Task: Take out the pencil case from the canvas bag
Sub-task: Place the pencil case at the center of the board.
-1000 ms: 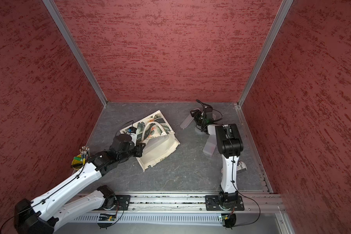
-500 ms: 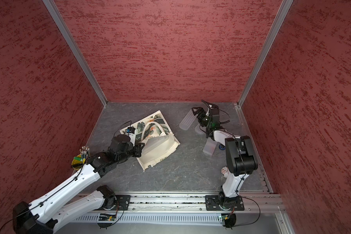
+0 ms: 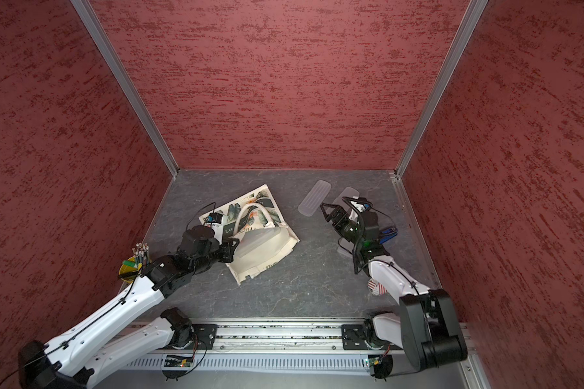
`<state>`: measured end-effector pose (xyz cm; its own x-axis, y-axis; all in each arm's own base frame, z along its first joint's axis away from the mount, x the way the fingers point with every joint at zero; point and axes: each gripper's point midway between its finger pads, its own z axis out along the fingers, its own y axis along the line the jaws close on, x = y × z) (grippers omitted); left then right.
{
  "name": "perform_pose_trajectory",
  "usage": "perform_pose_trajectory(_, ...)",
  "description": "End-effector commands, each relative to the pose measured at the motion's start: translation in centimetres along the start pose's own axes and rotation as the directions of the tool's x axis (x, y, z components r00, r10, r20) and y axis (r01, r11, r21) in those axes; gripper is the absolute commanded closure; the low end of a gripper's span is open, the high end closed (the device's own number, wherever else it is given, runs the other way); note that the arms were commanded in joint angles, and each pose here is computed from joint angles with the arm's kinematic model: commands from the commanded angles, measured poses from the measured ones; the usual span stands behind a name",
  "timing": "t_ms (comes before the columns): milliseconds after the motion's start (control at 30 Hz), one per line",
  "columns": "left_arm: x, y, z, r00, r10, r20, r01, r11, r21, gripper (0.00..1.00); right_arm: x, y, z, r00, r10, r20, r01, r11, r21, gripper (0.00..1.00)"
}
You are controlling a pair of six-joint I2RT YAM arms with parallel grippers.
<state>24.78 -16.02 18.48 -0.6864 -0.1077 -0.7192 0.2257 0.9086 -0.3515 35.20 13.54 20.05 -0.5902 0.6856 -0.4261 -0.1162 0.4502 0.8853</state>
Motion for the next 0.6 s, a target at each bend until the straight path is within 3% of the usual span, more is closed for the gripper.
perform_pose_trajectory(0,-1.1,-1.6,-0.8,0.999,-0.044,0.025,0.043,0.997,0.061,1.0,1.2,-0.4,-1.4,0.999,-0.042,-0.002,0.042,0.999,0.017,0.01)
perform_pose_trajectory(333,0.1,-3.4,-0.9,0.999,-0.046,0.018,0.045,0.995,0.086,1.0,5.0,-2.0,-5.8,0.999,-0.048,-0.023,0.049,0.998,0.046,0.01)
perform_pose_trajectory(567,0.4,-4.7,-1.3,0.999,-0.029,0.025,0.027,0.995,0.098,1.0,7.9,-2.4,-7.4,0.999,-0.013,-0.05,0.012,1.0,-0.014,0.01)
